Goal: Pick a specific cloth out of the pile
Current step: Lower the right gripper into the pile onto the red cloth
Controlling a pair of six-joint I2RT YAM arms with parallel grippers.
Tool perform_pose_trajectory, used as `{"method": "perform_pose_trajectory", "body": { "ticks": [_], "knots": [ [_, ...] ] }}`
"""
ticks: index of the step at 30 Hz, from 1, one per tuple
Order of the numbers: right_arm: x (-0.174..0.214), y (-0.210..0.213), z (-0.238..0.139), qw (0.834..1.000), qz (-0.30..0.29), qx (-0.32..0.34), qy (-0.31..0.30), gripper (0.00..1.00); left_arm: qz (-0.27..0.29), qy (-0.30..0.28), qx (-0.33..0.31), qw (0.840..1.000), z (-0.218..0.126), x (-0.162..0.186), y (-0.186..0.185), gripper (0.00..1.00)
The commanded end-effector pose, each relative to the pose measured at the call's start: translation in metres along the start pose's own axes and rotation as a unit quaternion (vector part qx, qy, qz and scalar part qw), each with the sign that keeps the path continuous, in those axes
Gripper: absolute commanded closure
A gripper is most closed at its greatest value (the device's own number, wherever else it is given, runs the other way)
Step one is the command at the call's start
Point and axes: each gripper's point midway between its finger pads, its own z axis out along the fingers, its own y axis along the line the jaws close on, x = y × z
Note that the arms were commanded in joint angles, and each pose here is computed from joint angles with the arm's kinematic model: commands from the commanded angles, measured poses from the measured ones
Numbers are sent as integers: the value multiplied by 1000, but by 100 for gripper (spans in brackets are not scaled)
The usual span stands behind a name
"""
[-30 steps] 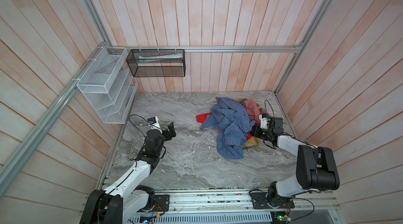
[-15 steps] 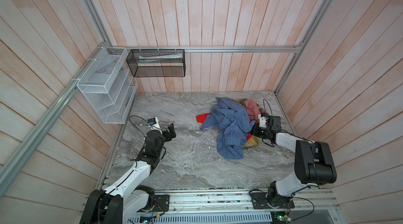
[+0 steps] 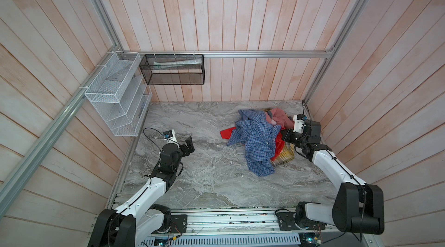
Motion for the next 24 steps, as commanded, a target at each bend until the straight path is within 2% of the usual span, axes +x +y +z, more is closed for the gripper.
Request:
{"method": "perform_pose_trajectory", "body": {
  "ticks": [1,8,15,20,24],
  "knots": [
    [-42,22,-16,998,-9,-19,-55,100,-1,10,-11,1000,1,5,3,0],
    [-62,56,-26,996,-37,-46,-72,100,-2,20,-13,1000,4,10,1,0],
    [-67,70,-29,994,-52,-48,-79,100,-6,32,-13,999,6,17,1,0],
    [-48,75,-16,995,-54,-53,-59,100,-8,35,-12,999,8,20,0,0],
    [-22,59,4,998,-51,-22,-32,100,-9,37,-9,999,9,21,-1,0]
  ]
}}
